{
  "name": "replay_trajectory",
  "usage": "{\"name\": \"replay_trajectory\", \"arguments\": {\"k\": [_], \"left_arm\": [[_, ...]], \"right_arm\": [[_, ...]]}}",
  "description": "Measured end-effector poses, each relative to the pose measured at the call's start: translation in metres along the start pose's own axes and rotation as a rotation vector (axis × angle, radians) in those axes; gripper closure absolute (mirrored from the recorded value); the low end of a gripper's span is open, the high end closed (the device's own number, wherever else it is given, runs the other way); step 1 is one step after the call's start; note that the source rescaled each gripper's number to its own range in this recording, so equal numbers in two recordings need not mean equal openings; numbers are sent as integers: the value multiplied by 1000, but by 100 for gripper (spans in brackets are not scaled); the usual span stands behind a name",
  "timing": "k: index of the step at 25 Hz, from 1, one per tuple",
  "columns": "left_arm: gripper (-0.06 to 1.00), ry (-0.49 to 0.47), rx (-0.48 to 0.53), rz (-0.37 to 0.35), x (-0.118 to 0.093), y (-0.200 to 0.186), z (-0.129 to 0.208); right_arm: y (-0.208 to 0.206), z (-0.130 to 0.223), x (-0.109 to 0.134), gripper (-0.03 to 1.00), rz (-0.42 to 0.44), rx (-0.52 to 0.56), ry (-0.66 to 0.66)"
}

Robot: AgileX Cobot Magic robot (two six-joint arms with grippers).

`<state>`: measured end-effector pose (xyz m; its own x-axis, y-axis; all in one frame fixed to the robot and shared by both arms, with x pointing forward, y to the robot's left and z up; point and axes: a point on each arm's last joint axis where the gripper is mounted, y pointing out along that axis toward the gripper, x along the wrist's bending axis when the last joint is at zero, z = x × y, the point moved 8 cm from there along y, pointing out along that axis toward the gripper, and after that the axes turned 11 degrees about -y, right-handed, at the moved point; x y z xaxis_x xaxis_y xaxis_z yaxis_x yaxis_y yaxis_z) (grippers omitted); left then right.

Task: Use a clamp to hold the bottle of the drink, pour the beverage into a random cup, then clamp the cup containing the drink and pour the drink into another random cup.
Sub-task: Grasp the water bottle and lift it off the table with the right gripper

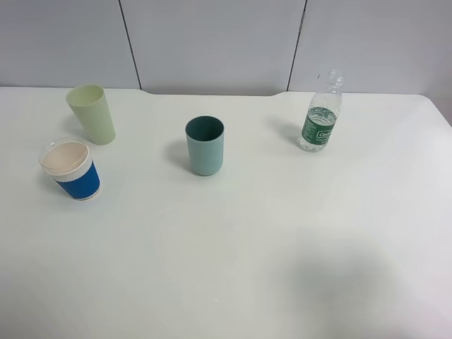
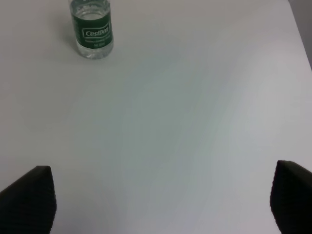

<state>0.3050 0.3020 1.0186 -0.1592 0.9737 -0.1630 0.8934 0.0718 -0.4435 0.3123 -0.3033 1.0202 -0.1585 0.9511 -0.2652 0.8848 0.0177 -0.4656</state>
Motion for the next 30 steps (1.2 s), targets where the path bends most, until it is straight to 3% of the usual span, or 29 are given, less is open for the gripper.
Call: {"name": "replay_trajectory", "arguments": {"k": [5, 11, 15, 23, 30], "left_arm": [[-6, 0, 0, 0, 0, 0, 0], [-6, 0, 0, 0, 0, 0, 0], [-6, 0, 0, 0, 0, 0, 0], [-6, 0, 0, 0, 0, 0, 0], [-6, 0, 0, 0, 0, 0, 0]], "right_arm": [[11, -41, -9, 21, 7, -50, 0], [50, -76, -14, 1, -2, -62, -12], [78, -98, -16, -2, 0, -110, -17], [139, -101, -10, -2, -35, -45, -16], [194, -83, 5, -2, -88, 67, -22]]}}
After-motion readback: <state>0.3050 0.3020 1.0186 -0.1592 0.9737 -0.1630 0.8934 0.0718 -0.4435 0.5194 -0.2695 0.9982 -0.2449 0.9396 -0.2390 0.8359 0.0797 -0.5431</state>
